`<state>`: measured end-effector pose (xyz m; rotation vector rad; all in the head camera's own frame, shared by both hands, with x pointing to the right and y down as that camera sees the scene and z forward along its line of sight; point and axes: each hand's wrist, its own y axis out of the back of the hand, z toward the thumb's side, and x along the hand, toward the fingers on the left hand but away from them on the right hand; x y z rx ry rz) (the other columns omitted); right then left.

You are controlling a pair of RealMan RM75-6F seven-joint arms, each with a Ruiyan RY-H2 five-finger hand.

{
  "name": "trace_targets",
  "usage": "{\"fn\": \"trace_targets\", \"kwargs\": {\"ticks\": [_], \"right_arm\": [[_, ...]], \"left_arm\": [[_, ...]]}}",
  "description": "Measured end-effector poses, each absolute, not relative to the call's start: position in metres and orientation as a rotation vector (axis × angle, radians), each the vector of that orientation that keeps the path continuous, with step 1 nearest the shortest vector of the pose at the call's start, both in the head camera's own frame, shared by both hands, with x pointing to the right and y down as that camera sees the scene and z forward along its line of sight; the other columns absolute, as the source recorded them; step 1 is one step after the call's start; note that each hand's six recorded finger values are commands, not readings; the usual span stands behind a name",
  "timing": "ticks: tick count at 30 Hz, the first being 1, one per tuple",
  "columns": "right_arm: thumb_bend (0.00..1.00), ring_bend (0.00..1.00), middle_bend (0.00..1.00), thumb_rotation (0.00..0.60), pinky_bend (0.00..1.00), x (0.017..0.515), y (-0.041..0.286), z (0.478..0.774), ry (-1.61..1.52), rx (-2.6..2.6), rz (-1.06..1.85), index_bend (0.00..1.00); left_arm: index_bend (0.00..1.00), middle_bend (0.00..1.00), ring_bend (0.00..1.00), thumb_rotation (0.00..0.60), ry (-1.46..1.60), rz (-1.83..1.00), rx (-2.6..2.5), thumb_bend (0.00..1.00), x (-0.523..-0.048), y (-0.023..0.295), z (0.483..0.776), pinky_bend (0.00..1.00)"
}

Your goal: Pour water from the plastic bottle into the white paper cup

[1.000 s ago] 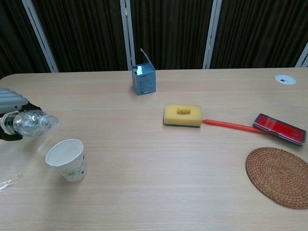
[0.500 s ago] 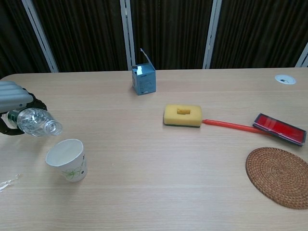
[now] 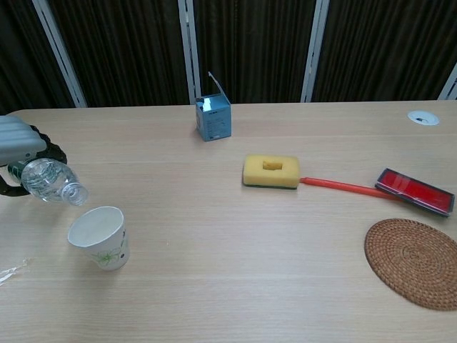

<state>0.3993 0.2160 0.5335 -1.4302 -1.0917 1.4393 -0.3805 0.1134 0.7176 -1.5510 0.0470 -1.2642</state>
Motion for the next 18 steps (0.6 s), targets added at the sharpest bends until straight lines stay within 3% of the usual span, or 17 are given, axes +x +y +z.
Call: {"fn": "trace_targets", "kwargs": {"ticks": [18], "right_arm": [[0.0, 0.0, 0.0, 0.6, 0.0, 0.4, 0.216, 0.533, -1.096, -1.431, 1.44, 0.0]], "left_arm": [[0.66, 0.55, 0.37, 0.6, 0.03, -1.214, -1.526, 0.57, -0.371, 0.117, 0.718, 0.4]]}}
